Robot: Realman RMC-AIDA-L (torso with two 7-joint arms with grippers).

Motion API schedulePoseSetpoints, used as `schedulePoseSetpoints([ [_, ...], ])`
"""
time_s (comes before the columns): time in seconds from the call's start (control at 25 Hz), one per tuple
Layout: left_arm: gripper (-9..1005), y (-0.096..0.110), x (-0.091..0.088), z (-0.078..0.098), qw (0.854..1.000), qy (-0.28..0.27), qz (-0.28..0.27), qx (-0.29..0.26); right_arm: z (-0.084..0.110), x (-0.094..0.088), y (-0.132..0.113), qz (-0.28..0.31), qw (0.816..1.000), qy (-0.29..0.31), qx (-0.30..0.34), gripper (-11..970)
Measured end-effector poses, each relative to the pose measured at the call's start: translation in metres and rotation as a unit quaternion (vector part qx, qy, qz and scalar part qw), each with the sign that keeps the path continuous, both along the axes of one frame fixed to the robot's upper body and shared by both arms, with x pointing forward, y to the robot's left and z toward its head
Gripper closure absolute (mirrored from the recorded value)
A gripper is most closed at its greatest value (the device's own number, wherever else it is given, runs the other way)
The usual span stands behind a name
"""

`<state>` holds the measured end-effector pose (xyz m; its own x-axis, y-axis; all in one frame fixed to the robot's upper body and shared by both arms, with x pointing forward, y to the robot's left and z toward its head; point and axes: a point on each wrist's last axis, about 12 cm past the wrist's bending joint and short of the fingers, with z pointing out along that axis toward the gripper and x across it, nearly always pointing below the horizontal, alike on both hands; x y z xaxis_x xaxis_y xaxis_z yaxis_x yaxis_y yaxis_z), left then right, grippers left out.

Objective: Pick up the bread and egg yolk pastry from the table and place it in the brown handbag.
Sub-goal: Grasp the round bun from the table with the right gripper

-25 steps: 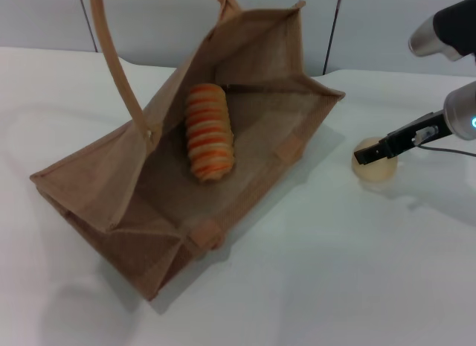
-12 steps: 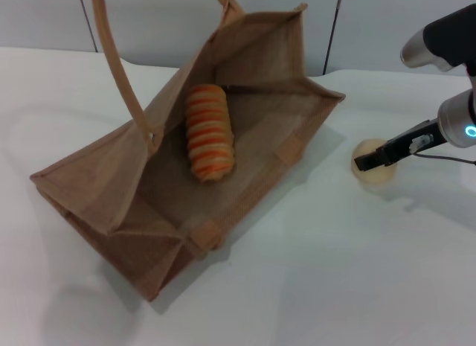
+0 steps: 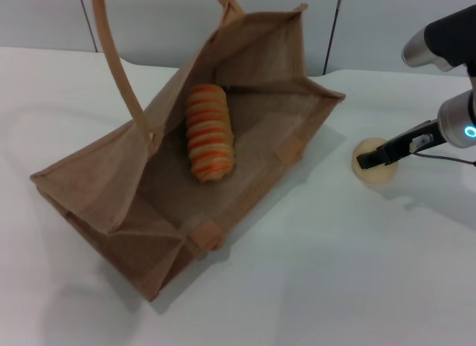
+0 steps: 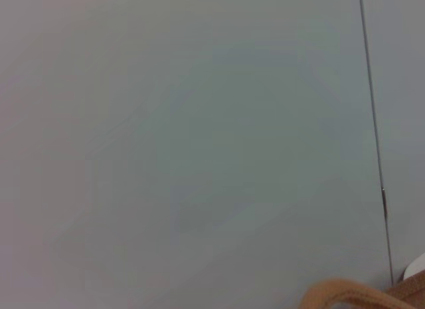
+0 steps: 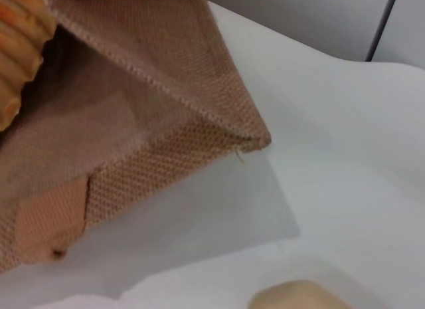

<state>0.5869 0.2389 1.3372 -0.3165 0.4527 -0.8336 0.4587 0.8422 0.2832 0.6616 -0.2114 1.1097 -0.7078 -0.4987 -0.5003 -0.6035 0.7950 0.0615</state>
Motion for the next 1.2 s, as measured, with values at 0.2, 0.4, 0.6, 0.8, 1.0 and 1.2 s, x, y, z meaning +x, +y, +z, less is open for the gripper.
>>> schedulePoseSetpoints([
  [0.2,872,0.0,0.0,0.0,1.0,0.0,0.0,0.0,0.0,0.0,0.0,0.001,1.0,0.0,-0.001,335],
  [0.4,871,0.001,0.0,0.0,1.0,0.0,0.001,0.0,0.0,0.0,0.0,0.001,1.0,0.0,-0.001,347],
  [0.6,871,0.001,0.0,0.0,1.0,0.0,0.001,0.0,0.001,0.0,0.0,0.001,1.0,-0.001,0.001,356],
  [0.8,870,0.002,0.0,0.0,1.0,0.0,0.005,0.004,0.01,0.003,0.003,0.005,1.0,-0.005,0.01,366],
  [1.0,869,0.005,0.0,-0.001,1.0,0.0,0.01,0.006,0.027,0.003,0.006,0.018,0.999,-0.008,0.027,375],
  [1.2,868,0.007,0.0,-0.001,1.0,0.0,0.012,0.007,0.048,-0.001,0.009,0.043,0.998,-0.006,0.052,412],
])
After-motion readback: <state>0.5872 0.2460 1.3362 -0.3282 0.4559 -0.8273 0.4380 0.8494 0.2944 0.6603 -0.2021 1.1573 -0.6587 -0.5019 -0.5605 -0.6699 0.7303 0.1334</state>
